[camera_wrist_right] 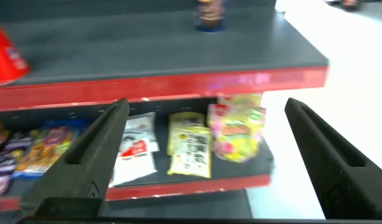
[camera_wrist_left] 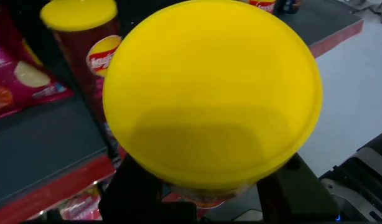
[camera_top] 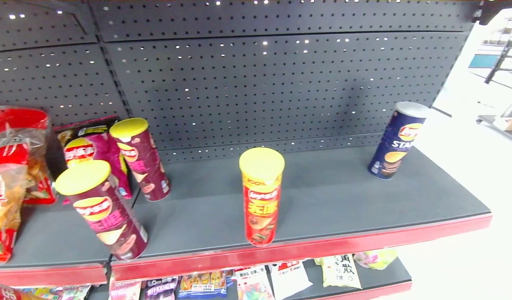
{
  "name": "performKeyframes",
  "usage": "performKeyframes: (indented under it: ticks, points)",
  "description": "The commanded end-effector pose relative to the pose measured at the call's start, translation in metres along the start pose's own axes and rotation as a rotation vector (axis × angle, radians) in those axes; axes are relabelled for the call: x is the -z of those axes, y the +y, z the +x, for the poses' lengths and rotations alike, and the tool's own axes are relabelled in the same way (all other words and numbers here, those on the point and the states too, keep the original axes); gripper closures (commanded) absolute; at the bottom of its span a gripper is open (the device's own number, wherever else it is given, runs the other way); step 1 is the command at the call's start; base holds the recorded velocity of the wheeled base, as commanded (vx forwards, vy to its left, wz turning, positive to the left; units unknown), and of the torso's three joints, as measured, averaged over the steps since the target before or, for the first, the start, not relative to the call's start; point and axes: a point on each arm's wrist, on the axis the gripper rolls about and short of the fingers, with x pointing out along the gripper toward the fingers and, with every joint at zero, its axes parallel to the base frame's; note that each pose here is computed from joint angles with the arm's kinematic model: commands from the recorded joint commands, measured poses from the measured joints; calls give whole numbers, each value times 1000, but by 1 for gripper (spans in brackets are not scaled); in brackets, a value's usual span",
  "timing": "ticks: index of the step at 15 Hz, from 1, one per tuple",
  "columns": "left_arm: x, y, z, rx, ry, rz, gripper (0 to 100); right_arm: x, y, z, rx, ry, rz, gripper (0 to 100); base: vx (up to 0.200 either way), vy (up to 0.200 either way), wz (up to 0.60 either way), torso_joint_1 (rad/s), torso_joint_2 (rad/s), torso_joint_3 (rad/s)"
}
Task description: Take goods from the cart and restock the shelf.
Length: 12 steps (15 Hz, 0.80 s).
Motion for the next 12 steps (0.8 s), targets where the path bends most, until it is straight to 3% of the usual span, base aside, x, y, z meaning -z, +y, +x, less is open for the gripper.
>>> performKeyframes:
  ticks: [1,12]
  points:
    - [0,0,0,0,0,0,100,0,0,0,-1,-1,-1,0,0,0,0,0,0,0]
    - [-6,5,10,-10,45,-22,100,0,0,0,-1,-2,4,0,0,0,0,0,0,0]
